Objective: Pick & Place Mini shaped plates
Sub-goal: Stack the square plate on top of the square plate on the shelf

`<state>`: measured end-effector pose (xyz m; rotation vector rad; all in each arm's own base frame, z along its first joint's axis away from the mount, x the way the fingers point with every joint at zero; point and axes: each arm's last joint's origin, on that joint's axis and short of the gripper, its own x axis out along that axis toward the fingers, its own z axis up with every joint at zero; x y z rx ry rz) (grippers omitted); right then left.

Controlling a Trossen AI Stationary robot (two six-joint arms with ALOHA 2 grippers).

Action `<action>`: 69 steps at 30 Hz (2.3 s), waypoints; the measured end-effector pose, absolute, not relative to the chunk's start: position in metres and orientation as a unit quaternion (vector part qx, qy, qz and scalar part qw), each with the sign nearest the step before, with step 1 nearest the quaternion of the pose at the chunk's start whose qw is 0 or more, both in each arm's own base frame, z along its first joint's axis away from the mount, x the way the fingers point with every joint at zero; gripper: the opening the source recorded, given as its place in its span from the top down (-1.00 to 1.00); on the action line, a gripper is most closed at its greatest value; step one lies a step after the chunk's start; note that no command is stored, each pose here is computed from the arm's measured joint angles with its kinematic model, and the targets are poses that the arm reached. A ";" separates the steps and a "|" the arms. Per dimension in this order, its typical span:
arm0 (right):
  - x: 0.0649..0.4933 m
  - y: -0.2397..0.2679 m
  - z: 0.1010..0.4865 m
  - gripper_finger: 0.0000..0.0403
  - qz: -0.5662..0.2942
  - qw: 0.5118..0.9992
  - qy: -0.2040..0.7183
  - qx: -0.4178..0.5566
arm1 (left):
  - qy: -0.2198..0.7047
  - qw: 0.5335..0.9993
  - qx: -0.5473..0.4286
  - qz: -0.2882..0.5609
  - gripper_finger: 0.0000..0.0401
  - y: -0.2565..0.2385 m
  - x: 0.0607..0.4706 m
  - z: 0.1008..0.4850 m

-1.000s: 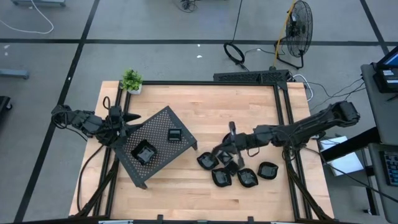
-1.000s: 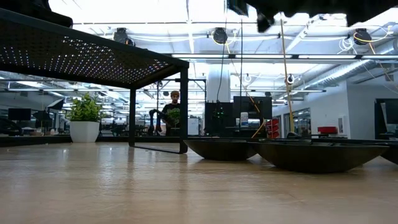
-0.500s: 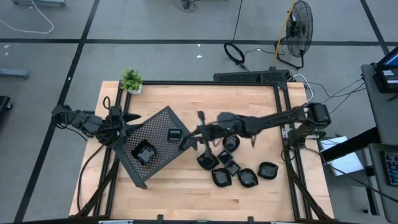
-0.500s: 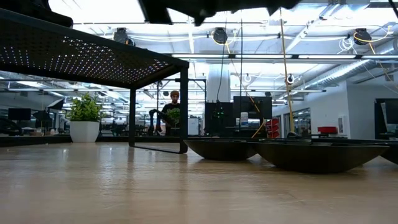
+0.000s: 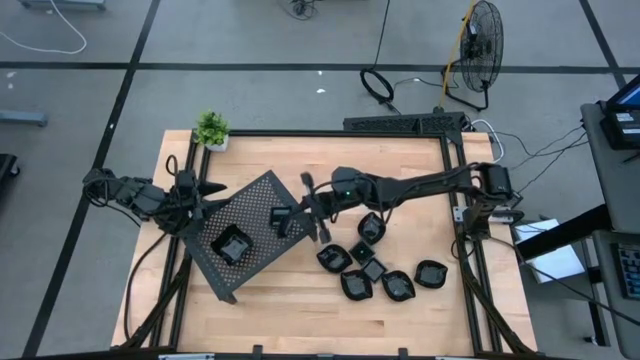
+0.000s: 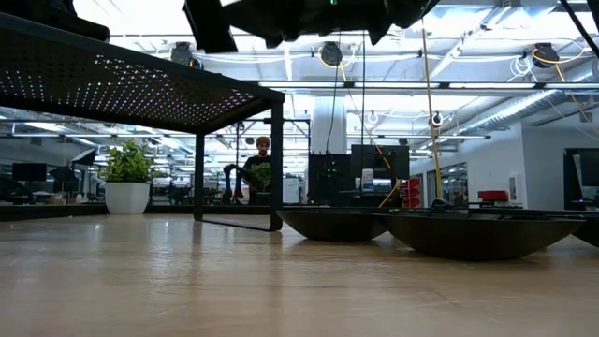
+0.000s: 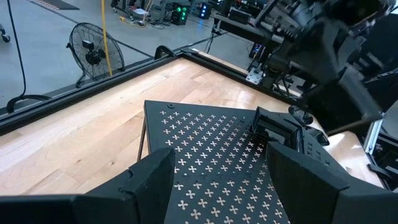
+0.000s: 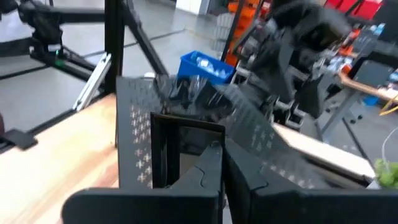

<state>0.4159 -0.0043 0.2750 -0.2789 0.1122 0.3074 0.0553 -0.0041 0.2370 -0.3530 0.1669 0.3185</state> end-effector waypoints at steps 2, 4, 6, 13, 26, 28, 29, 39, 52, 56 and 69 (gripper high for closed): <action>0.416 -0.004 0.277 1.00 0.152 0.977 0.051 -0.140 | 0.083 0.968 -0.175 0.157 -0.27 -0.004 0.055 0.237; 0.416 -0.004 0.276 1.00 0.152 0.977 0.054 -0.139 | 0.083 0.968 -0.175 0.158 -0.27 -0.004 0.055 0.237; 0.416 -0.005 0.275 1.00 0.152 0.977 0.053 -0.142 | 0.083 0.968 -0.175 0.158 -0.27 -0.004 0.055 0.237; 0.416 -0.009 0.276 1.00 0.122 0.975 0.054 -0.176 | 0.083 0.968 -0.175 0.157 -0.27 -0.004 0.055 0.237; 0.416 -0.020 0.275 1.00 0.113 0.973 0.061 -0.191 | 0.083 0.968 -0.175 0.158 -0.27 -0.004 0.055 0.237; 0.416 -0.020 0.275 1.00 0.114 0.973 0.060 -0.191 | 0.083 0.968 -0.175 0.158 -0.27 -0.004 0.055 0.237; 0.416 -0.020 0.275 1.00 0.114 0.973 0.060 -0.193 | 0.083 0.968 -0.175 0.157 -0.27 -0.004 0.055 0.237; 0.416 -0.020 0.273 0.98 0.117 0.967 0.063 -0.216 | 0.083 0.968 -0.175 0.157 -0.27 -0.004 0.055 0.237; 0.415 -0.020 0.273 0.92 0.118 0.963 0.062 -0.235 | 0.083 0.968 -0.175 0.158 -0.27 -0.004 0.055 0.237; 0.415 -0.020 0.273 0.90 0.118 0.963 0.062 -0.233 | 0.083 0.968 -0.175 0.158 -0.27 -0.004 0.055 0.237; 0.415 -0.020 0.273 0.38 0.115 0.966 0.064 -0.223 | 0.083 0.968 -0.175 0.157 -0.27 -0.004 0.055 0.237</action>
